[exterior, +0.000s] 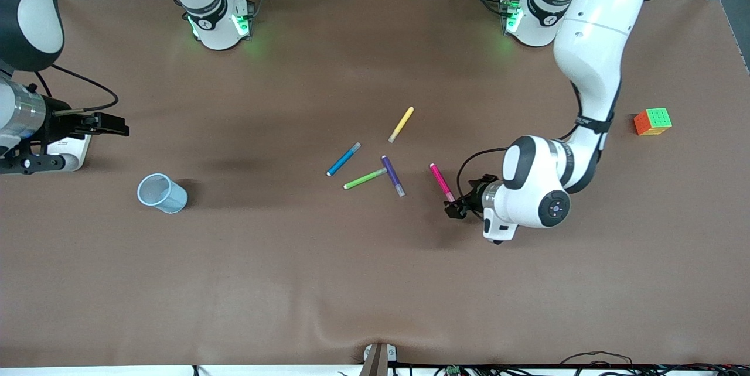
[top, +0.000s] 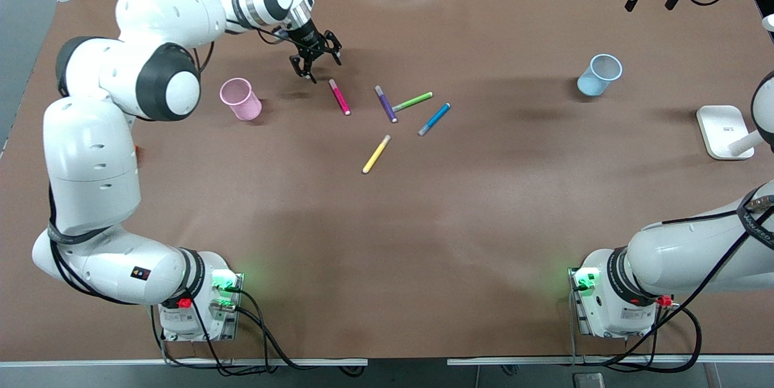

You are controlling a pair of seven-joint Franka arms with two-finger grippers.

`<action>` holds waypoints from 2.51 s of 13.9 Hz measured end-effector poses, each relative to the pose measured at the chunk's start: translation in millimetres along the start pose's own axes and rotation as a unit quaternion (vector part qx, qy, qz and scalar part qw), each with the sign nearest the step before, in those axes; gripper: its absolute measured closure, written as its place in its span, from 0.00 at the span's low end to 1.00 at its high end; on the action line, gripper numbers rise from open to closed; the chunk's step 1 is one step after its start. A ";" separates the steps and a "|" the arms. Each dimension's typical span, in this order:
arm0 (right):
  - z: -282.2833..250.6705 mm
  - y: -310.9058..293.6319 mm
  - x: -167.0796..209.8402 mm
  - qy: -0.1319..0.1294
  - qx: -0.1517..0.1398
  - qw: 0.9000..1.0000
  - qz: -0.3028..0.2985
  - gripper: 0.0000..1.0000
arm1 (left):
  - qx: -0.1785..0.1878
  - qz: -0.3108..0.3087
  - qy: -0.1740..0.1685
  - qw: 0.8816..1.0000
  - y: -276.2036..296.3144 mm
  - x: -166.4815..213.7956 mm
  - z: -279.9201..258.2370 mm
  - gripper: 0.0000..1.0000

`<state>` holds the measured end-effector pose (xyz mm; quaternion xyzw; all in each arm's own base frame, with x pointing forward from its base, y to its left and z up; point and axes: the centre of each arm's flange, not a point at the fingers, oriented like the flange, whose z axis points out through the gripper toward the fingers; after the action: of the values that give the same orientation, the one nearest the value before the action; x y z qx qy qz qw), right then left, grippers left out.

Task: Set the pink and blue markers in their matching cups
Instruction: 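Reach the left gripper down to the pink marker and grasp it, then lift the pink marker with the left gripper while the right gripper reaches the markers, then drop the pink marker into the pink cup while the right gripper grasps the blue marker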

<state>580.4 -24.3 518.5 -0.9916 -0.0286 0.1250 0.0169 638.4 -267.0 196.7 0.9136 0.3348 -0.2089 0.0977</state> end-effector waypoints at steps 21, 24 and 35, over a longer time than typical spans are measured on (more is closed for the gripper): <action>69.4 -196.1 7.4 -0.069 0.021 0.976 0.205 0.00 | -0.020 -0.033 -0.009 0.999 -47.1 23.0 -137.4 0.83; 82.5 -236.4 2.7 -0.054 0.019 0.971 0.231 0.00 | -0.005 -0.023 0.040 0.999 -72.1 12.4 -203.5 0.83; 189.4 -390.6 -37.7 0.023 0.031 0.941 0.335 0.00 | 0.031 0.056 0.224 0.973 -224.5 21.2 -268.4 0.83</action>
<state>476.3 368.2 360.4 -0.9455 0.3095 0.1012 0.0058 591.4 0.5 418.3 0.9571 0.2896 -0.0037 0.0039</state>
